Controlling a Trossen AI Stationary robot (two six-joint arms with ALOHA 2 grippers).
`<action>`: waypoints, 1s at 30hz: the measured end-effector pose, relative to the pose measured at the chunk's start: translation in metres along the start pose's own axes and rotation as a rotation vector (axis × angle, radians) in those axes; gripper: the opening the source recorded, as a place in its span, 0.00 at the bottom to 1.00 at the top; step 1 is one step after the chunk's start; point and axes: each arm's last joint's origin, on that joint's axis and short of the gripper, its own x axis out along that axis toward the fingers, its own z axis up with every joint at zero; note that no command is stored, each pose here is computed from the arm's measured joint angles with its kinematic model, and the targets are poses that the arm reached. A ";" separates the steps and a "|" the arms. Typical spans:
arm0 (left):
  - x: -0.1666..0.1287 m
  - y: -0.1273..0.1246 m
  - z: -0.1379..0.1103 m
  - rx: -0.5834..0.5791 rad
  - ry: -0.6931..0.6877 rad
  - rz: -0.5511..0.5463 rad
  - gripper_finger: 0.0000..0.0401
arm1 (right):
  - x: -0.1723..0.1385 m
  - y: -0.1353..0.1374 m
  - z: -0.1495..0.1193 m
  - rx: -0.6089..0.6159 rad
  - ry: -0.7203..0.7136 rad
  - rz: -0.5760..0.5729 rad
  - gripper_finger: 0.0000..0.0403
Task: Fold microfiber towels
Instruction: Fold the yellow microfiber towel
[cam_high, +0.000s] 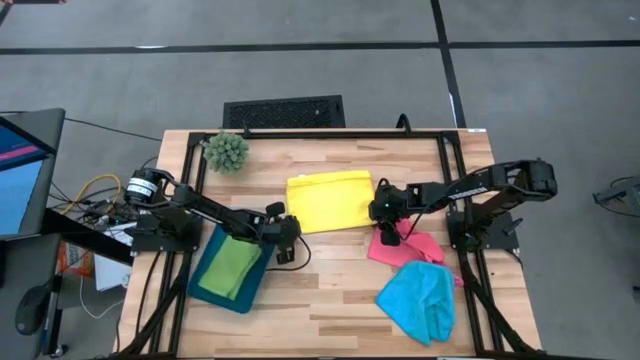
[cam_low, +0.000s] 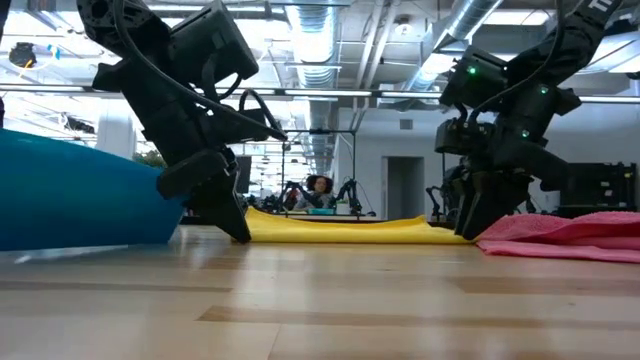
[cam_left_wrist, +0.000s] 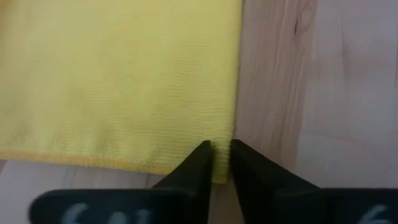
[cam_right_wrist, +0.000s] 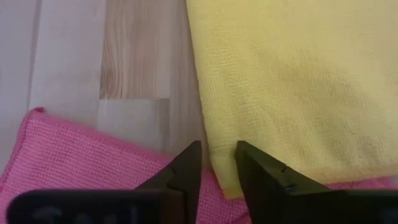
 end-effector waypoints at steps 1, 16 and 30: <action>0.000 0.000 0.000 -0.001 0.000 0.002 0.11 | 0.000 0.000 0.000 0.003 0.004 0.001 0.29; -0.012 -0.004 0.029 -0.034 0.051 0.006 0.00 | -0.014 0.001 0.001 0.035 -0.025 -0.001 0.06; -0.030 0.004 0.060 -0.061 0.072 0.087 0.00 | -0.056 -0.020 0.000 0.125 -0.146 -0.084 0.03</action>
